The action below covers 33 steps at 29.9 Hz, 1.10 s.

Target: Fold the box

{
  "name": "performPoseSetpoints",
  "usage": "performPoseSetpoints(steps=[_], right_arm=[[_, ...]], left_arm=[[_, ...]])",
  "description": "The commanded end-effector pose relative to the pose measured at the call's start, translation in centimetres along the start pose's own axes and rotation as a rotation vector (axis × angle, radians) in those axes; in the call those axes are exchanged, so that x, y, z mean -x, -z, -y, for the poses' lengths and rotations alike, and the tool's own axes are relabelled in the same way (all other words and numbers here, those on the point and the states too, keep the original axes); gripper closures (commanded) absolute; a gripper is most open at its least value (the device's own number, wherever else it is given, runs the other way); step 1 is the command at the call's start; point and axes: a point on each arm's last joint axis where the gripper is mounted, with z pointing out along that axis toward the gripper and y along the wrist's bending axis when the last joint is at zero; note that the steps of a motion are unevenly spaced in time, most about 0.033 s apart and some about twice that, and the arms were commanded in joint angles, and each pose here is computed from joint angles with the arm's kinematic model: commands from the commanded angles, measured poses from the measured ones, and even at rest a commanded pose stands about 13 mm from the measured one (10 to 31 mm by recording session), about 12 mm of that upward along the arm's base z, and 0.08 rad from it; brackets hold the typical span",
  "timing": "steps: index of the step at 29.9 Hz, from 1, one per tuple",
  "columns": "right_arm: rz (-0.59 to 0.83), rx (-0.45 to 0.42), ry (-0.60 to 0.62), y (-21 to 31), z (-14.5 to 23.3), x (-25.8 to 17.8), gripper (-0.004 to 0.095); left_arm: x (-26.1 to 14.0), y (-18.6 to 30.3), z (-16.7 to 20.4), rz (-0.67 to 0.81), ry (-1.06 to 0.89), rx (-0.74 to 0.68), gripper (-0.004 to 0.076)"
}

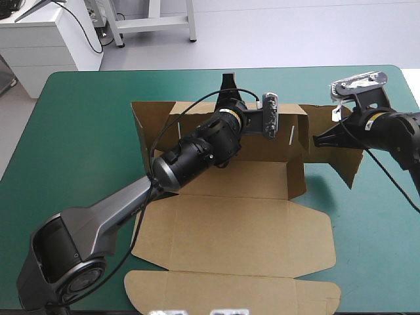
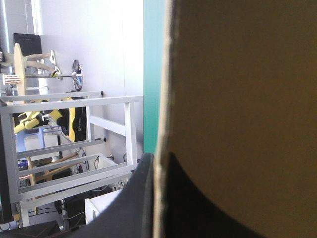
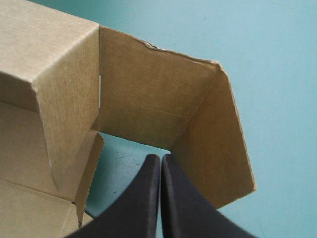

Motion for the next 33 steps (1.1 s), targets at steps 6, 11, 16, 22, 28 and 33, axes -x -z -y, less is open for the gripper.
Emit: performPoseSetpoints(steps=[6, 11, 16, 22, 28, 33], right_arm=[[0.153, -0.016, -0.057, 1.8, 0.4, 1.3, 0.0914], [0.155, -0.014, -0.092, 1.8, 0.4, 1.2, 0.0914], [0.161, -0.015, -0.11, 1.8, 0.4, 1.3, 0.0914], [0.19, -0.047, -0.157, 2.0, 0.8, 1.5, 0.0914], [0.196, -0.116, -0.184, 2.0, 1.4, 1.5, 0.0914], [0.178, -0.129, -0.237, 1.7, 2.4, 1.3, 0.0914]], left_arm=[[2.2, 5.0, -1.4, 0.071, 0.107, 0.123, 0.0732], [3.5, 6.2, -0.5, 0.08, 0.104, 0.128, 0.0732], [4.9, 7.3, 0.4, 0.12, 0.106, 0.13, 0.0732], [5.1, 7.0, 0.9, 0.112, 0.111, 0.117, 0.0732], [5.8, 5.9, 1.8, 0.116, 0.095, 0.103, 0.0732], [6.2, 4.8, 2.6, 0.104, 0.101, 0.102, 0.0732]])
